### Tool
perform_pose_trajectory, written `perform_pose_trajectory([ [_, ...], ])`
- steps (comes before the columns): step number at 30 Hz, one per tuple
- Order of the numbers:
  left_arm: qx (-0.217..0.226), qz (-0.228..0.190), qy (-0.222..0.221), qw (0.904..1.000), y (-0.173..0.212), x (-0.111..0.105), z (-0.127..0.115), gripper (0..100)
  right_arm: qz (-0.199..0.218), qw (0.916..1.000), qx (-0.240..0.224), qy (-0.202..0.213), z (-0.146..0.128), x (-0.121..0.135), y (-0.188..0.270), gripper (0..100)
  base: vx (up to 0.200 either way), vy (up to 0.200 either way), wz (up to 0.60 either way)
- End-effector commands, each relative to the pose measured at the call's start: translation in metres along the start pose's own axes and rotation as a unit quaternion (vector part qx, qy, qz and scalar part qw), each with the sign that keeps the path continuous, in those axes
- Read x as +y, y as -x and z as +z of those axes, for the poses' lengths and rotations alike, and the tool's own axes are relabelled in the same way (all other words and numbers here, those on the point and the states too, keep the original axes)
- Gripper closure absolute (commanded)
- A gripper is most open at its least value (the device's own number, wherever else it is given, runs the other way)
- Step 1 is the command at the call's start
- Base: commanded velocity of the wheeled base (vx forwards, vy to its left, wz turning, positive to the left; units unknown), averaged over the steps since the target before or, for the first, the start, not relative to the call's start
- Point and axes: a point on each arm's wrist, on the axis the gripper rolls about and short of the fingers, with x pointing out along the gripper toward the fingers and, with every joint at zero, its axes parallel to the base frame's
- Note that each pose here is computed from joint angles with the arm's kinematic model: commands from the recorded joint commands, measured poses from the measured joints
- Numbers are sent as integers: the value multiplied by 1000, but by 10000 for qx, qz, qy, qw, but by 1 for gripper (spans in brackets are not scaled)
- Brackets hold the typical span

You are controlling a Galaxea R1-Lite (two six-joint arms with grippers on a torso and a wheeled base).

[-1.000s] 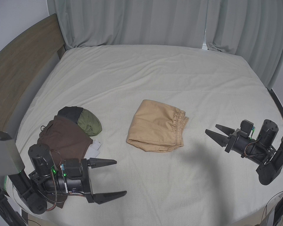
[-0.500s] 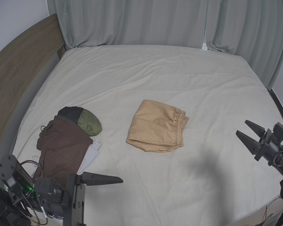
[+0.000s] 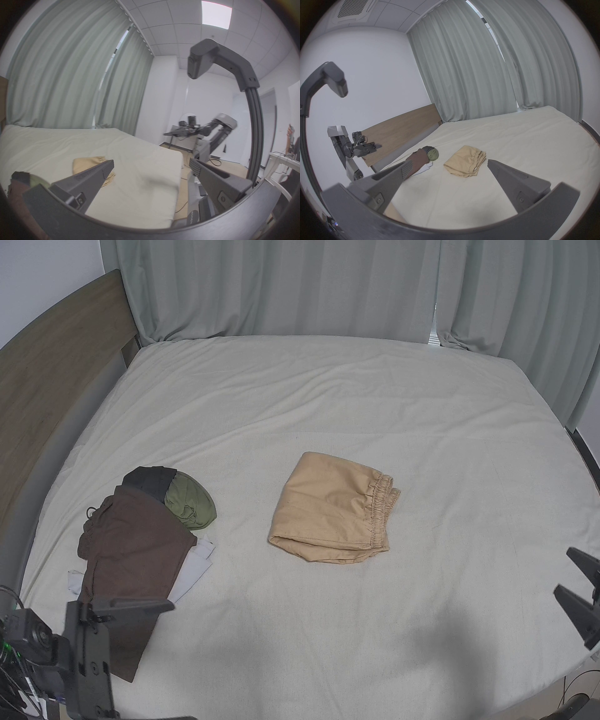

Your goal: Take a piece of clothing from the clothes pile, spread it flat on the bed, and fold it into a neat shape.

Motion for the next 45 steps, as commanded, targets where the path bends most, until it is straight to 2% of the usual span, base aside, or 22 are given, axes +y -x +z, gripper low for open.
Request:
perform_pose_trajectory([
  [1, -500, 2148, -440, 9744, 75, -49, 4, 0, 69, 9973, -603, 407, -46, 50, 91, 0, 0, 0, 0],
  [3, -509, 2316, -483, 9703, 82, -58, -1, 0, 3, 9982, -464, 380, -55, 46, 87, 0, 0, 0, 0],
  [4, -509, 2542, -530, 9644, 89, -68, -9, 0, -136, 9965, -464, 675, -63, 42, 84, 0, 0, 0, 0],
  [6, -504, 2643, -550, 9615, 92, -72, -12, 0, -405, 9951, -455, 774, -68, 38, 82, 0, 0, 0, 0],
  [7, -487, 2853, -567, 9555, 96, -80, -20, 0, -1195, 9890, -322, 815, -86, 28, 77, 0, 0, 0, 0],
  [8, -475, 2919, -571, 9536, 97, -83, -23, 0, -1478, 9847, -322, 865, -86, 27, 77, 0, 0, 0, 0],
  [9, -433, 3072, -564, 9490, 99, -88, -30, 0, -2114, 9721, -264, 976, -87, 24, 79, 0, 0, 0, 0],
  [10, -427, 3087, -561, 9485, 99, -89, -31, 0, -2175, 9708, -260, 980, -87, 24, 79, 0, 0, 0, 0],
  [11, -325, 3288, -513, 9424, 100, -91, -38, 0, -2819, 9542, -305, 955, -87, 21, 80, 0, 0, 0, 0],
  [12, -316, 3403, -476, 9386, 100, -92, -40, 0, -3101, 9459, -265, 913, -89, 20, 81, 0, 0, 0, 0],
  [13, -326, 3580, -494, 9318, 101, -95, -44, 0, -3233, 9421, -261, 857, -89, 19, 81, 0, 0, 0, 0],
  [16, -13, 3992, -352, 9162, 103, -94, -54, 0, -3158, 9455, -278, 740, -90, 20, 81, 0, 0, 0, 0],
  [17, 307, 4512, -203, 8917, 105, -92, -61, 0, -3071, 9495, -207, 615, -92, 20, 80, 0, 0, 0, 0],
  [18, 324, 4824, -194, 8751, 107, -91, -61, 0, -2966, 9531, -80, 599, -94, 20, 80, 0, 0, 0, 0],
  [20, 286, 5010, -252, 8646, 107, -91, -60, 0, -2932, 9539, -41, 637, -95, 20, 80, 0, 0, 0, 0],
  [21, 286, 5010, -252, 8646, 107, -91, -60, 0, -2932, 9539, -41, 637, -95, 20, 80, 0, 0, 0, 0],
  [23, 361, 5439, -308, 8378, 109, -90, -61, 0, -2888, 9545, -13, 741, -94, 20, 80, 0, 0, 0, 0],
  [24, 361, 5439, -308, 8378, 109, -90, -61, 0, -2888, 9545, -13, 741, -94, 20, 80, 0, 0, 0, 0],
  [25, 618, 5967, -28, 8001, 112, -89, -68, 0, -2918, 9537, -12, 725, -94, 20, 80, 0, 0, 0, 0],
  [29, 556, 5909, -20, 8049, 112, -89, -67, 0, -2843, 9553, 3, 810, -94, 20, 80, 0, 0, 0, 0],
  [31, 555, 5885, 8, 8066, 112, -89, -68, 0, -2667, 9599, 31, 861, -94, 21, 80, 0, 0, 0, 0],
  [45, 495, 5876, 52, 8076, 112, -89, -67, 0, -2696, 9596, 14, 810, -94, 21, 80, 0, 0, 0, 0],
])
